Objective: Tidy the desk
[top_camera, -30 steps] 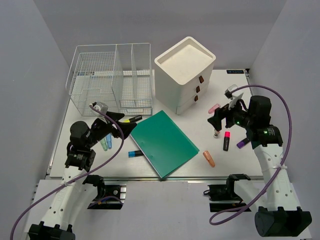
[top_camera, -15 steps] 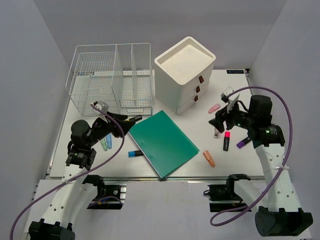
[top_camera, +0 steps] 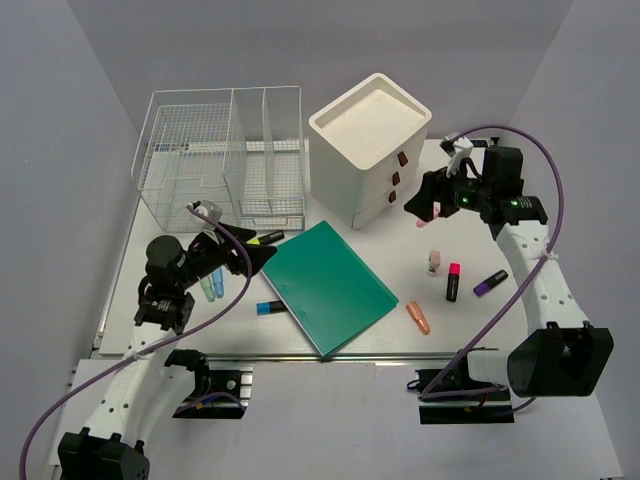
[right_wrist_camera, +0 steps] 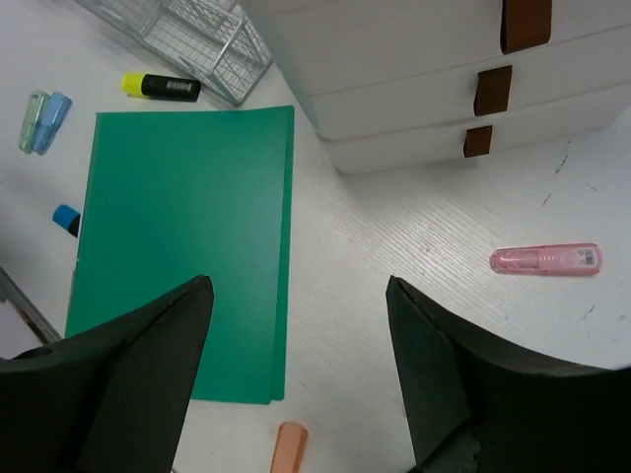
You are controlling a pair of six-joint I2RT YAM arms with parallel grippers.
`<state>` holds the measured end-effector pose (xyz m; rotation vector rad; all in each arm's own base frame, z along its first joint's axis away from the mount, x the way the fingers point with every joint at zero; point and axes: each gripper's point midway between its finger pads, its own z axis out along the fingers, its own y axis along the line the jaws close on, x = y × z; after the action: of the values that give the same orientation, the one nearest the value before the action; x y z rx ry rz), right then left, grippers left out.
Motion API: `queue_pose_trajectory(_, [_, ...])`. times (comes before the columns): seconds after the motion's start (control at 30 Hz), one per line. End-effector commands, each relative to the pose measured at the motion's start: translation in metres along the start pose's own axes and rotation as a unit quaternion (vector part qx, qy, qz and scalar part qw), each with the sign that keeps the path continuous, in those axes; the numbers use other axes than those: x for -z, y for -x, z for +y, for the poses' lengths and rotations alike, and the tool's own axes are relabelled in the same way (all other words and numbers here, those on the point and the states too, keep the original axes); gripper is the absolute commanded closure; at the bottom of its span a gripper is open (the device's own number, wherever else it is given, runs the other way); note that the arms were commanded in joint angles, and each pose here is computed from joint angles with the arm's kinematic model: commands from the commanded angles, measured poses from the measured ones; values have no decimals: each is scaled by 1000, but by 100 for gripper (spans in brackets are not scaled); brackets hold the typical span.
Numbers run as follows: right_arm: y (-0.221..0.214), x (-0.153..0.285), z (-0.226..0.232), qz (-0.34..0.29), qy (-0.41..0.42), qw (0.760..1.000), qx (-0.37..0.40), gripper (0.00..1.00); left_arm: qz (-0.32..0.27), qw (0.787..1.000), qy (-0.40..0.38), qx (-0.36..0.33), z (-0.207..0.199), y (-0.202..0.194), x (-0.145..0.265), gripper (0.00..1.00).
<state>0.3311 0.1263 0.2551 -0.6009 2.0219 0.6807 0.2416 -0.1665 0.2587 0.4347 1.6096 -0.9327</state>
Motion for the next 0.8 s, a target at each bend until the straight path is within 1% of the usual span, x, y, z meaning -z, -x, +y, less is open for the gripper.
queue_pose_trajectory(0.0, [30,1,-1,-37,4,999,6,23,2,1000,-13,-1,-2,-1,-1,10])
queue_pose_trajectory(0.13, [32,-7,-14,-35,-9,999,4,22,6,1000,-6,27,2,-6,-4,7])
queue_pose_trajectory(0.23, [44,-11,-31,-44,-36,998,26,22,24,999,-7,46,5,-14,-10,5])
queue_pose_trajectory(0.33, [52,-18,-44,-40,-42,997,42,23,38,998,-4,53,8,-18,-12,3])
queue_pose_trajectory(0.47, [52,-26,-40,-30,-11,998,44,26,36,998,6,56,10,-19,-11,2])
queue_pose_trajectory(0.53, [46,-25,-22,-25,35,998,46,29,34,997,16,71,13,-19,-12,2])
queue_pose_trajectory(0.57, [47,-20,-7,-30,71,995,58,30,34,996,16,85,13,-20,-13,2])
queue_pose_trajectory(0.6, [41,-18,0,-25,89,994,57,31,35,991,25,129,13,-21,-13,2])
queue_pose_trajectory(0.67, [29,-10,20,-12,126,991,52,35,46,982,45,177,16,-23,-14,2])
queue_pose_trajectory(0.7, [26,-6,30,-14,149,987,54,39,62,971,80,216,21,-25,-12,2])
queue_pose_trajectory(0.73, [13,-4,37,-8,161,986,43,41,66,965,100,232,22,-24,-10,2])
queue_pose_trajectory(0.77, [7,-3,42,-8,170,985,41,43,88,952,133,262,26,-36,-3,2])
